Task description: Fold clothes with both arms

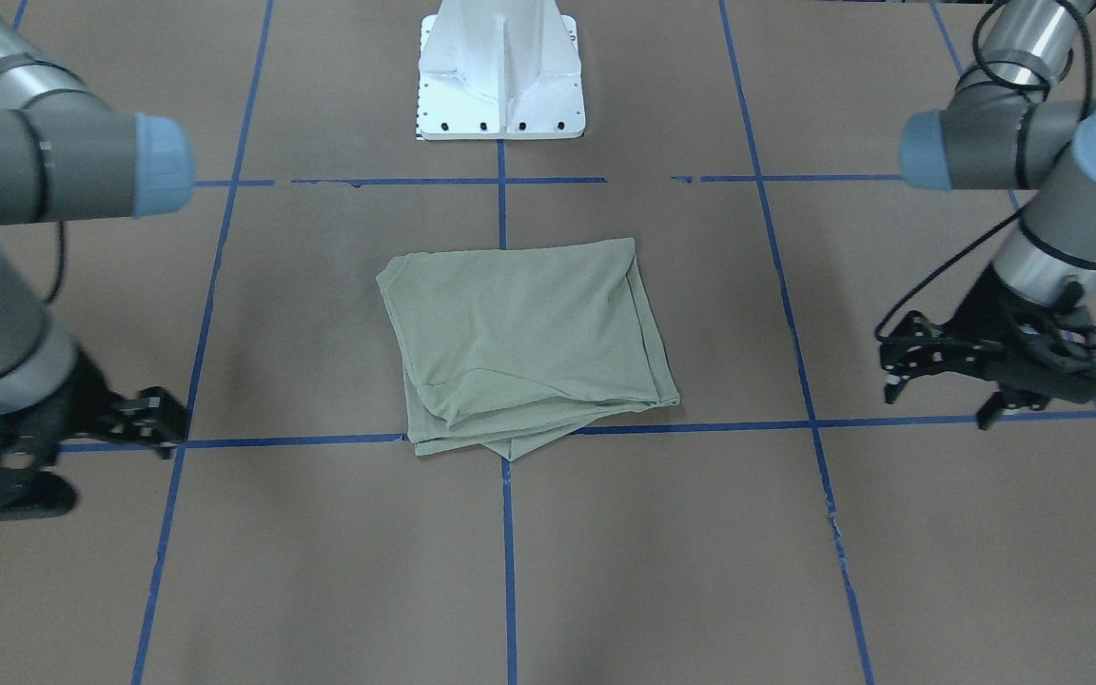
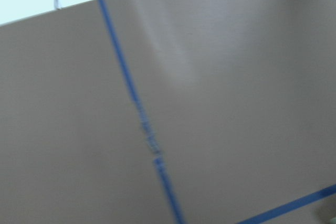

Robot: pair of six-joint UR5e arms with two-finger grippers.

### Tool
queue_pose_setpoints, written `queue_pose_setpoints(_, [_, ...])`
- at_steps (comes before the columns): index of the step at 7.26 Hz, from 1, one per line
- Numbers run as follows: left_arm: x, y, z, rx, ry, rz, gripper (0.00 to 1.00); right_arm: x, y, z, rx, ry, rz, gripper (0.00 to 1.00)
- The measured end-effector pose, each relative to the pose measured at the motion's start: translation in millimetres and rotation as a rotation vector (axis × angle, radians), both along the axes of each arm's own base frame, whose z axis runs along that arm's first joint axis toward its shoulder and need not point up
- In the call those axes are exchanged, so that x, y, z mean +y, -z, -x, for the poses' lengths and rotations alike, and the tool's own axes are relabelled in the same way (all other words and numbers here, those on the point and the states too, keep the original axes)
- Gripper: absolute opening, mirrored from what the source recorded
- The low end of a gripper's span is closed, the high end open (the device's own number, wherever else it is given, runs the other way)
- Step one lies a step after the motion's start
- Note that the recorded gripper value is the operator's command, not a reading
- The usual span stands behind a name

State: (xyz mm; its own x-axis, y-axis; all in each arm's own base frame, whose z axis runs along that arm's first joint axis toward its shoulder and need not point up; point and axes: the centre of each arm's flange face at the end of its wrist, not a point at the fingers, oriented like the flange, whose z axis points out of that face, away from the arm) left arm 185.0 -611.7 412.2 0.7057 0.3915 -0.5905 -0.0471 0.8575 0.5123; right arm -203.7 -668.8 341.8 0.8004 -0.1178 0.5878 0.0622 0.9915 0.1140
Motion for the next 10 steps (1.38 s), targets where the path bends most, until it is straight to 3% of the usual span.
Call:
queue_pose_setpoints(2, [-0.8, -56.5, 110.8, -0.086, -0.057, -0.024, 1.00, 17.8, -115.4, -139.0, 0.002, 0.101, -0.019, 1.00])
queue_pose_setpoints(3, [8.2, -83.7, 158.0, -0.116, -0.066, -0.021, 1.00, 42.1, -169.1, -195.2, -0.013, 0.109, 0.002, 1.00])
queue_pose_setpoints(6, [94.6, -166.5, 222.3, -0.087, -0.057, 0.092, 1.00, 175.3, -319.5, -286.3, -0.048, 0.093, 0.044, 1.00])
queue_pose_setpoints(7, [110.6, -187.2, 228.1, -0.078, -0.053, 0.134, 1.00, 196.4, -336.5, -291.0, -0.051, 0.086, 0.029, 1.00])
queue_pose_setpoints(10, [125.4, -203.6, 230.1, 0.030, -0.069, 0.318, 1.00, 200.3, -316.5, -293.0, -0.056, 0.026, 0.021, 1.00])
